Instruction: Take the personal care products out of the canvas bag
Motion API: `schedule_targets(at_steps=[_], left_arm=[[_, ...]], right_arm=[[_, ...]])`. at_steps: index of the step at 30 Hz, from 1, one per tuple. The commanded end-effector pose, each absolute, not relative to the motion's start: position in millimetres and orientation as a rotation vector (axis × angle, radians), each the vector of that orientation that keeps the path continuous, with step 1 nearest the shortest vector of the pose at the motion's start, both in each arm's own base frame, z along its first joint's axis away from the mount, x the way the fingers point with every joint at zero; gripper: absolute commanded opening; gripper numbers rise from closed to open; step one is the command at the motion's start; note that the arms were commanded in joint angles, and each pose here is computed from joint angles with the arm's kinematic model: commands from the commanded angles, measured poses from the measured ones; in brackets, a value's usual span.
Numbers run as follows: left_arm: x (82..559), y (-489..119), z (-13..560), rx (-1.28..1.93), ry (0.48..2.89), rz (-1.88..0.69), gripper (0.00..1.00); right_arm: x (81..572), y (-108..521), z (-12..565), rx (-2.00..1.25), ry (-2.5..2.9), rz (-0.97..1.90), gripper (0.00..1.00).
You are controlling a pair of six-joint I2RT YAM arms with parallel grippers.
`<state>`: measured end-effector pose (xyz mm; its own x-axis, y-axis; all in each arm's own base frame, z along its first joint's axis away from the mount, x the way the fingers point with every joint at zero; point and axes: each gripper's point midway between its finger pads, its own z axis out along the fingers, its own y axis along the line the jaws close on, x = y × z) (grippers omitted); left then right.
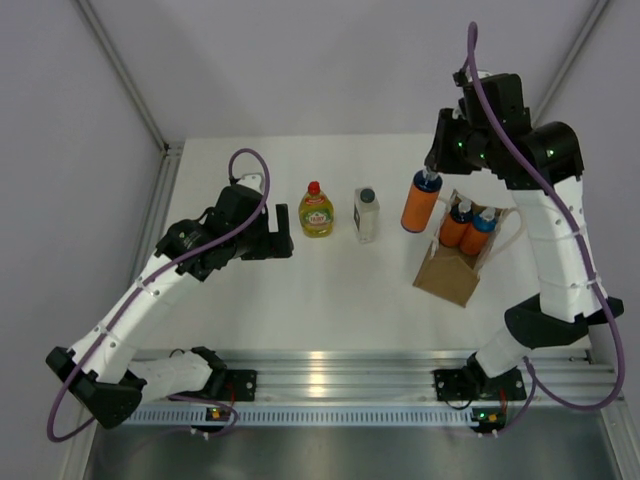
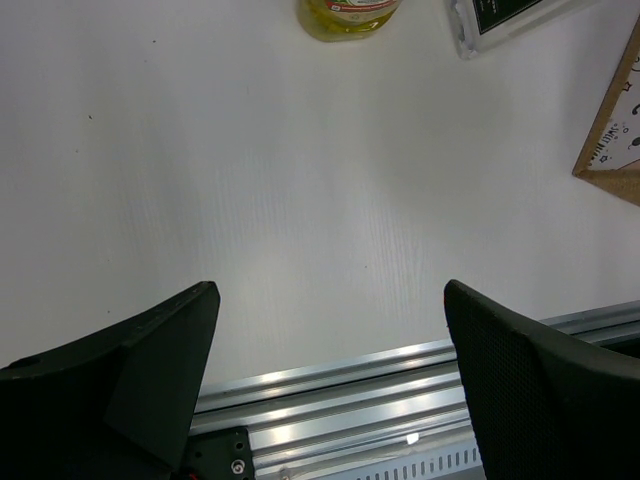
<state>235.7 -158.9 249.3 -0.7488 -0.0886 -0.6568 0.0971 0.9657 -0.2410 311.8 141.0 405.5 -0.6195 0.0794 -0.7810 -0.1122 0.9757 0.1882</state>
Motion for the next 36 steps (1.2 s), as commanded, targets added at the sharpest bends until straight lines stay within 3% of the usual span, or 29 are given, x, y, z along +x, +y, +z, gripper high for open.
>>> schedule_targets(at_steps=[1,17,36], left_arm=[[237,-160,258,0.006,2.362,-0.357,0.98],[236,-156,263,-0.013,2.340,-0.357,0.98],[233,-153,260,-0.033,2.338,-0.356,0.98]], right_arm=[[285,148,415,-0.045,2.236,0.332,0.00],[287,232,393,-0.171,2.152,0.445,0.00],[311,255,275,-0.227,2.166,0.349,0.00]])
